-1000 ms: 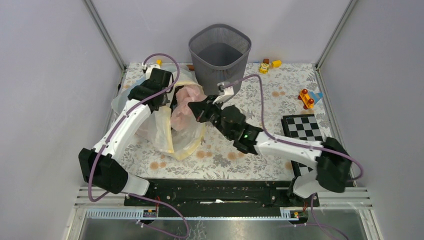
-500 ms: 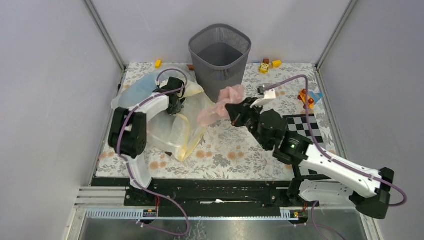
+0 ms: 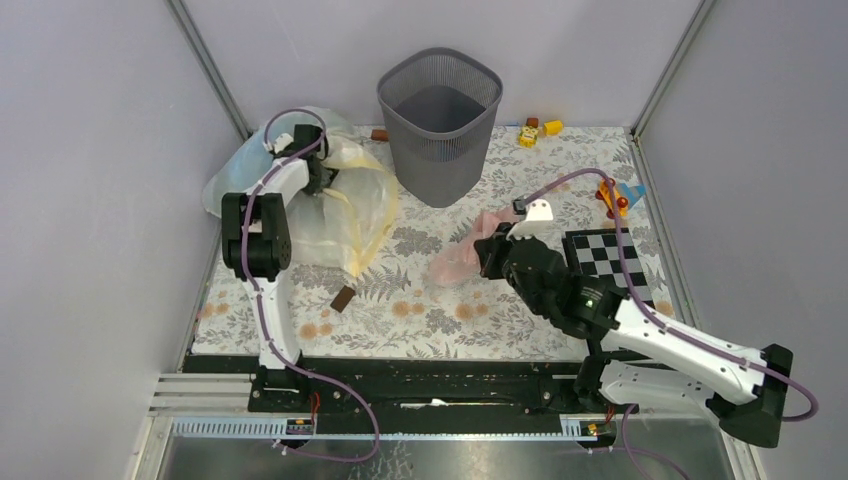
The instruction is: Put the trash bags into the trash bin
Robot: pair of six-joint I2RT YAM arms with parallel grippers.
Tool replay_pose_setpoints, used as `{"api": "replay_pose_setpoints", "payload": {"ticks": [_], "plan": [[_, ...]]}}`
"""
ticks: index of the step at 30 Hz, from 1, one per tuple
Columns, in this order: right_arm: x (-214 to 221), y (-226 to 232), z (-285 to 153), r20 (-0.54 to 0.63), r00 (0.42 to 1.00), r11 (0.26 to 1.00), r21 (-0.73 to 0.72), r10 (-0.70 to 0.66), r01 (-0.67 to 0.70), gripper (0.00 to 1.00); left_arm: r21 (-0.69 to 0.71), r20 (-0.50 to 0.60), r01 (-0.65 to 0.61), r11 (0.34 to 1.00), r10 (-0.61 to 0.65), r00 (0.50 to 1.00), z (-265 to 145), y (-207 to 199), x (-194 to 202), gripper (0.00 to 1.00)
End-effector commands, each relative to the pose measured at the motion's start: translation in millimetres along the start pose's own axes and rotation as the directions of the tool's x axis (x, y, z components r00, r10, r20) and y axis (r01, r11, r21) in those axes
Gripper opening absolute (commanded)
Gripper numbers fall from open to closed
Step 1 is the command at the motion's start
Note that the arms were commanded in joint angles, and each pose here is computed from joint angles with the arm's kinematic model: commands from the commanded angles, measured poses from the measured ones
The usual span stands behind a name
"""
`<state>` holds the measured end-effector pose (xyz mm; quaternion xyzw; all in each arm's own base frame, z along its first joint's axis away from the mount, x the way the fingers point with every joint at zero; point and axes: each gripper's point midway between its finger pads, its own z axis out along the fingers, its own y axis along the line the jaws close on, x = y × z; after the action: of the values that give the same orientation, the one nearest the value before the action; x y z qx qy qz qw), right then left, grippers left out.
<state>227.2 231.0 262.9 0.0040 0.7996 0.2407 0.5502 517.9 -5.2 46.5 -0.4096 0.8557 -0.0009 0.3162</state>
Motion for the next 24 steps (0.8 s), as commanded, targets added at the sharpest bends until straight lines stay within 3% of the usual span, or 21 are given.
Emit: {"api": "replay_pose_setpoints", "payload": {"ticks": [1,6,12,15,17,20,22,24], "plan": [[27.4,16.0,11.7,-0.114,0.993,0.998,-0.062,0.018,-0.025,0.0,0.121,0.02,-0.003,0.993,0.001,1.0,-13.2,-40.8,-26.5,0.05],[39.7,24.9,22.8,-0.204,0.975,0.986,-0.124,0.084,-0.111,0.0,0.267,0.052,-0.109,0.957,0.099,0.994,-73.8,-66.1,-19.1,0.48],[46.2,24.4,32.9,-0.274,0.955,0.976,-0.151,0.11,-0.155,0.0,0.466,0.049,-0.22,0.857,0.223,0.974,-161.0,-67.8,10.3,0.76],[54.0,20.8,34.0,-0.305,0.946,0.976,-0.148,0.107,-0.158,0.0,0.556,0.064,-0.286,0.78,0.304,0.951,-206.0,-60.7,41.2,0.83],[57.9,23.4,31.5,-0.323,0.939,0.971,-0.162,0.117,-0.176,0.0,0.62,0.082,-0.338,0.708,0.369,0.926,-237.7,-57.7,72.7,0.91],[60.0,24.3,28.8,-0.333,0.932,0.965,-0.163,0.141,-0.204,0.0,0.727,0.159,-0.418,0.545,0.458,0.874,-288.5,-51.7,127.8,0.99],[60.5,23.5,26.9,-0.334,0.93,0.964,-0.16,0.151,-0.214,0.0,0.8,0.223,-0.445,0.402,0.489,0.843,-321.7,-44.5,161.3,0.99],[62.0,22.7,25.7,-0.339,0.928,0.963,-0.157,0.156,-0.22,0.0,0.864,0.313,-0.461,0.204,0.501,0.807,-358.1,-36.7,191.9,0.99]]}}
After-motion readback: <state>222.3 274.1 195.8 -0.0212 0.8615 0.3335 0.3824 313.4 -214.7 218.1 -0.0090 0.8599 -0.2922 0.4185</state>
